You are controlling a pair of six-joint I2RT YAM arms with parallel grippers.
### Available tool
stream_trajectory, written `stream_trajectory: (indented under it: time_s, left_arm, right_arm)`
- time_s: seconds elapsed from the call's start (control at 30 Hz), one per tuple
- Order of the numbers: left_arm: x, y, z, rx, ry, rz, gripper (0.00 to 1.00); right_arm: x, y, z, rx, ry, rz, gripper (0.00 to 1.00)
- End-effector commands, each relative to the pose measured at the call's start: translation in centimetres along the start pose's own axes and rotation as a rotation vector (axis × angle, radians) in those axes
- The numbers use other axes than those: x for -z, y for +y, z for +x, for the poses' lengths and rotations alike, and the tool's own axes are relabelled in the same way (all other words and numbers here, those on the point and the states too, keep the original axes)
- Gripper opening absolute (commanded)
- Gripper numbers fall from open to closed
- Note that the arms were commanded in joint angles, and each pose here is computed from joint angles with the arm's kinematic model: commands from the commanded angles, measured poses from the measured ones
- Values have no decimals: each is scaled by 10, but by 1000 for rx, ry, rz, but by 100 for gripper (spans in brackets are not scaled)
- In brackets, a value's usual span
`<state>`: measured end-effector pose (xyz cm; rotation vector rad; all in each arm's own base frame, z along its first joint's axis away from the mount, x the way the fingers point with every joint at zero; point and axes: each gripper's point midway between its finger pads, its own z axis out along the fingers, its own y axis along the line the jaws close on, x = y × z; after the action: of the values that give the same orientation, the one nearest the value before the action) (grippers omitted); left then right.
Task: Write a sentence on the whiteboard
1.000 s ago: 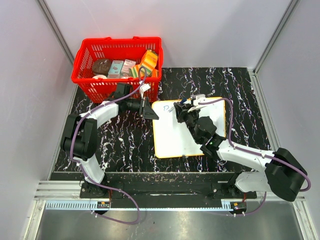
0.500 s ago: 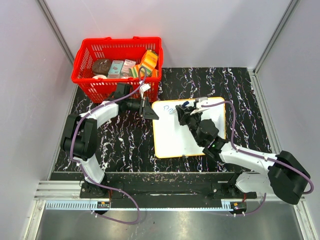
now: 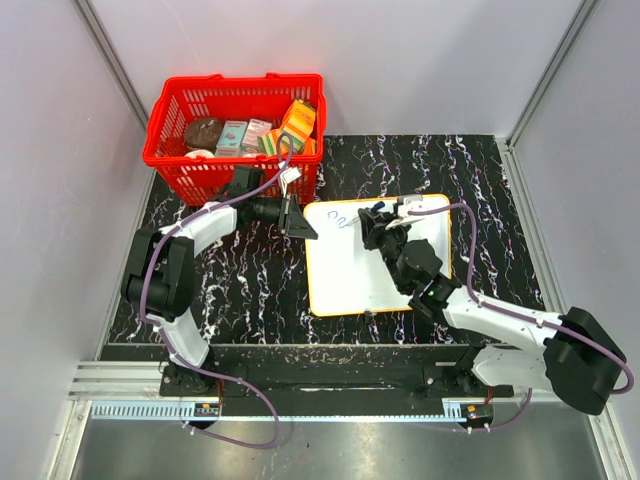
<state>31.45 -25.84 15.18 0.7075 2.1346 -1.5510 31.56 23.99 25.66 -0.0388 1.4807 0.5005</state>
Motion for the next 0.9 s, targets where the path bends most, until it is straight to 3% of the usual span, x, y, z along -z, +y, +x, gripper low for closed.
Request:
stream_trajectory:
  time_s: [0.0, 0.33, 0.87]
  left_arm:
    - [5, 22, -26, -173, -66, -124, 0]
    - [5, 21, -25, -172, -65, -122, 0]
    - [3, 21, -25, -174, -61, -121, 0]
  right_arm:
    - [7, 4, -30, -31, -92, -48, 0]
    - [7, 6, -52, -27, -157, -51, 0]
    - [-8, 2, -35, 0, -136, -12, 0]
